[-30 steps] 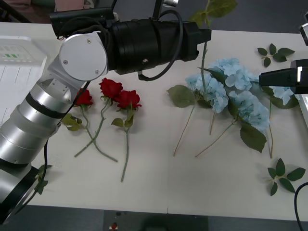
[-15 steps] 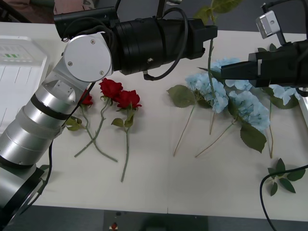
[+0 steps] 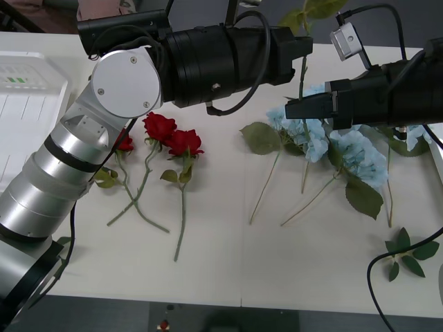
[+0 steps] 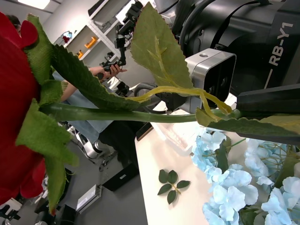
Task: Put the red flowers into the right box and the blue flowers into the left box
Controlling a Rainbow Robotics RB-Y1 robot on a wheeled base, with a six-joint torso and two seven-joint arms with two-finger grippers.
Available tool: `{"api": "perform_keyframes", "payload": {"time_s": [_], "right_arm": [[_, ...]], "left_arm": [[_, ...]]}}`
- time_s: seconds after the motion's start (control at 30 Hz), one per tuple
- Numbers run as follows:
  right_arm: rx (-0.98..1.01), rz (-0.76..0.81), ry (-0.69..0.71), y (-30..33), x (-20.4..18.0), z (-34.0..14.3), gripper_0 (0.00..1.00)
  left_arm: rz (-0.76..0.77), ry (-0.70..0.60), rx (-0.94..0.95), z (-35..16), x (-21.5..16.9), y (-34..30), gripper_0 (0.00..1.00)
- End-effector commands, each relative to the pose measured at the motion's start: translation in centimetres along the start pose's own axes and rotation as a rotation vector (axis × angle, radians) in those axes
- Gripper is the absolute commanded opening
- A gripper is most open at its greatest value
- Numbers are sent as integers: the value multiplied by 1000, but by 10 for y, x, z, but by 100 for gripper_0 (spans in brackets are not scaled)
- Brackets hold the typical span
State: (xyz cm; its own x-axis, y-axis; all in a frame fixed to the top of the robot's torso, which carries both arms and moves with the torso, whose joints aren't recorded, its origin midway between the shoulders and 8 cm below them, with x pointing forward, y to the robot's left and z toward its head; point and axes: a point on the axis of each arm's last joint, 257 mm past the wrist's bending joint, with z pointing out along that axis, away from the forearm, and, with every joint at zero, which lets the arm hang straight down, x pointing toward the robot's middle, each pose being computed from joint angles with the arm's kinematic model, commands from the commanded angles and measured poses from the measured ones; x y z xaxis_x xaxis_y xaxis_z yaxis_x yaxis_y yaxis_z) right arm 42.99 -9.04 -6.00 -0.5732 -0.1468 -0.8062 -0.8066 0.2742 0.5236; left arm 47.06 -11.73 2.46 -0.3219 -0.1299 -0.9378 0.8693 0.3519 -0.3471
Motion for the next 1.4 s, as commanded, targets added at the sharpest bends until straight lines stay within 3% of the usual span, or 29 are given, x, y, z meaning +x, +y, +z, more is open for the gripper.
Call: {"api": "perform_keyframes", "payload": {"time_s": [0.03,0.43,0.47,0.5,0.53,1.0,1.4], "right_arm": [[-15,-50,-25,14,-22,0,0],[-12,-30,-36,13,-24,0,0],[-11,-31,-37,13,-24,-1,0],[-12,-31,-39,13,-25,-1,0],[-11,-29,-38,13,-25,-1,0],[29,-23,-34,6,-26,-21,0],[237,128,21,-51,-4,-130,0]], "left_arm": [[-27,-20,41,4,-14,-23,0],[-27,-20,41,4,-14,-23,0],[-27,-20,41,4,-14,-23,19],[-27,-20,41,4,-14,-23,71],[-27,-20,41,4,-14,-23,100],[-27,-20,41,4,-14,-23,100],[-76,-12,2,-20,-14,6,100]]}}
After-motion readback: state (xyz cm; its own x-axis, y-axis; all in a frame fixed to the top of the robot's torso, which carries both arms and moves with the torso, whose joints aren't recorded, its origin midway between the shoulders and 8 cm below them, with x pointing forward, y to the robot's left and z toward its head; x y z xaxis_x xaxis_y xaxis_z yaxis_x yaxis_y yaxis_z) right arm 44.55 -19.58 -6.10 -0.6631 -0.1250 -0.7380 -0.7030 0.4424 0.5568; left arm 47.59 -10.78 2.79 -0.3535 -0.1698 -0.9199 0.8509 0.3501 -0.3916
